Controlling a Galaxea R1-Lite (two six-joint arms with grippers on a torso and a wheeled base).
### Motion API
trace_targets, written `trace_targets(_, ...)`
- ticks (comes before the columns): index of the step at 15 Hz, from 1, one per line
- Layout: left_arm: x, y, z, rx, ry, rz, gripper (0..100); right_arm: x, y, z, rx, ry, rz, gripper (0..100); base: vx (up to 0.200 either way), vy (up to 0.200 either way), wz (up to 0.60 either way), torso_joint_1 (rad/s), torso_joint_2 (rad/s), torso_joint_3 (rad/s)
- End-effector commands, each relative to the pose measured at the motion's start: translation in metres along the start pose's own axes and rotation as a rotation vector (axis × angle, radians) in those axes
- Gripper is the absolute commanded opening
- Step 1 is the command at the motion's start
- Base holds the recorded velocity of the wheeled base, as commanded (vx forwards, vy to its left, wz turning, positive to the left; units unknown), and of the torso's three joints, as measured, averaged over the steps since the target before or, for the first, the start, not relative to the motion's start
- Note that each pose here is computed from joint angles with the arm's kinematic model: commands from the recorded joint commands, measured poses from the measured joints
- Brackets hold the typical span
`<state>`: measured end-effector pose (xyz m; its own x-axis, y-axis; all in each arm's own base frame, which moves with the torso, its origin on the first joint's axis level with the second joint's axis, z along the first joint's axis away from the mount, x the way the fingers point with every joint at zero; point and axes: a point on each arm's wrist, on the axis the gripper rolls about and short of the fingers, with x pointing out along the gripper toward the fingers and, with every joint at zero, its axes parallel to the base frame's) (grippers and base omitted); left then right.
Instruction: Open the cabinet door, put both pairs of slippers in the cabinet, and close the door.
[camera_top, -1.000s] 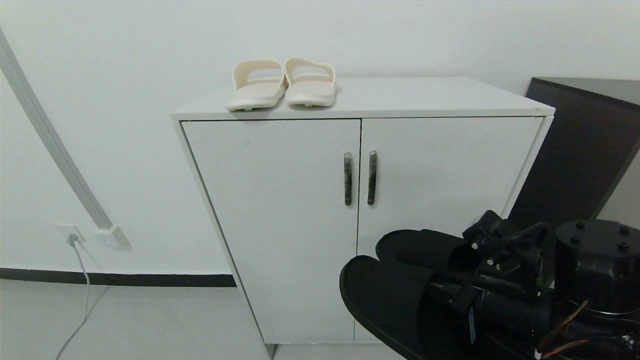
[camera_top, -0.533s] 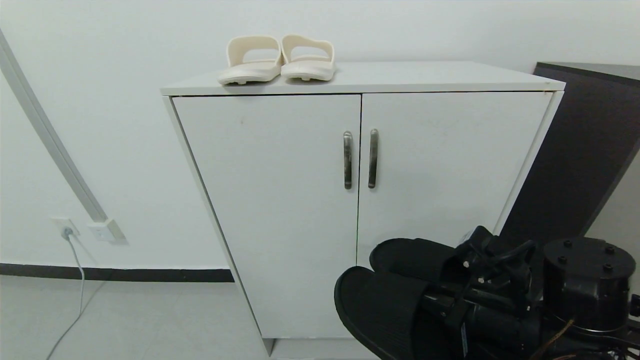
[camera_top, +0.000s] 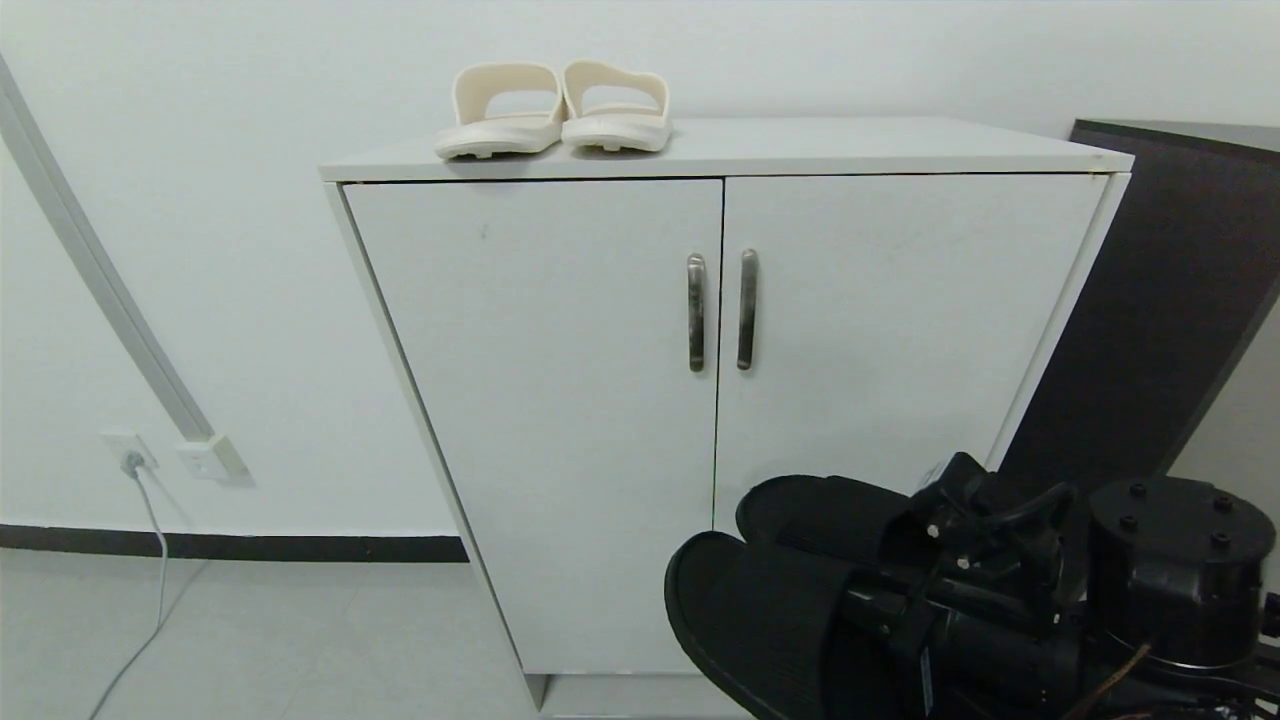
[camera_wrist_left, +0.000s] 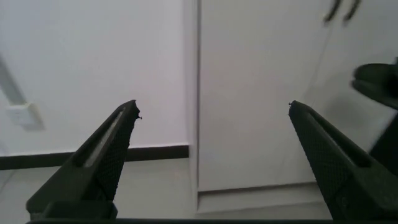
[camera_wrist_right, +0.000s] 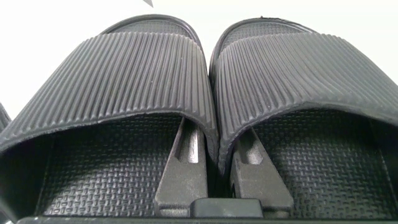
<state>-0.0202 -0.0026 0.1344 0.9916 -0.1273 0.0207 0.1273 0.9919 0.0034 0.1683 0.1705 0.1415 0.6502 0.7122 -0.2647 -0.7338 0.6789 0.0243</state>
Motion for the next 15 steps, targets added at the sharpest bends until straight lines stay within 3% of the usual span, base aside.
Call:
trace_targets(1,0.031,0.002,0.023,-0.029,0.148,-0.105,100,0.0,0.0,0.0,0.0,0.0,0.004,0,0.0,0.0,0.0,-0.002,0.06,0.041)
trace_targets(2,0.036,0.001,0.025,-0.033,0.156,-0.134,100,0.0,0.0,0.0,0.0,-0.001,0.001,0,0.0,0.0,0.0,0.0,0.0,0.0)
trace_targets(4,0.06,0.001,0.036,-0.051,0.183,-0.279,100,0.0,0.001,0.001,-0.003,-0.003,-0.001,0,0.0,0.0,0.0,0.0,0.0,0.0)
trace_targets(6,0.086,-0.001,0.055,-0.062,0.183,-0.395,100,0.001,0.001,0.001,-0.002,0.002,-0.003,0,0.0,0.0,0.0,0.0,0.0,0.0)
trace_targets(7,0.097,-0.005,0.063,-0.082,0.177,-0.452,100,0.001,0.001,0.001,-0.003,0.0,-0.004,0,0.0,0.0,0.0,0.0,0.0,0.0)
trace_targets(9,0.119,-0.02,0.073,-0.098,0.187,-0.59,100,0.001,0.001,0.001,-0.002,0.002,-0.012,0,0.0,0.0,0.0,0.0,0.0,0.0)
trace_targets(12,0.152,-0.048,0.081,-0.098,0.193,-0.669,100,0.001,0.001,0.001,-0.001,0.0,-0.012,0,0.0,0.0,0.0,0.0,0.0,0.0)
trace_targets(13,0.171,-0.067,0.086,-0.107,0.179,-0.697,100,0.001,0.001,0.001,0.001,0.0,-0.012,0,0.0,0.0,0.0,0.0,0.0,0.0)
trace_targets(14,0.173,-0.07,0.086,-0.106,0.179,-0.698,100,0.001,0.001,0.001,0.001,0.0,-0.012,0,0.0,0.0,0.0,0.0,0.0,0.0)
trace_targets(15,0.197,-0.092,0.09,-0.11,0.164,-0.725,100,0.002,0.0,0.001,0.001,0.0,-0.012,0,0.0,0.0,0.0,0.0,0.0,0.0)
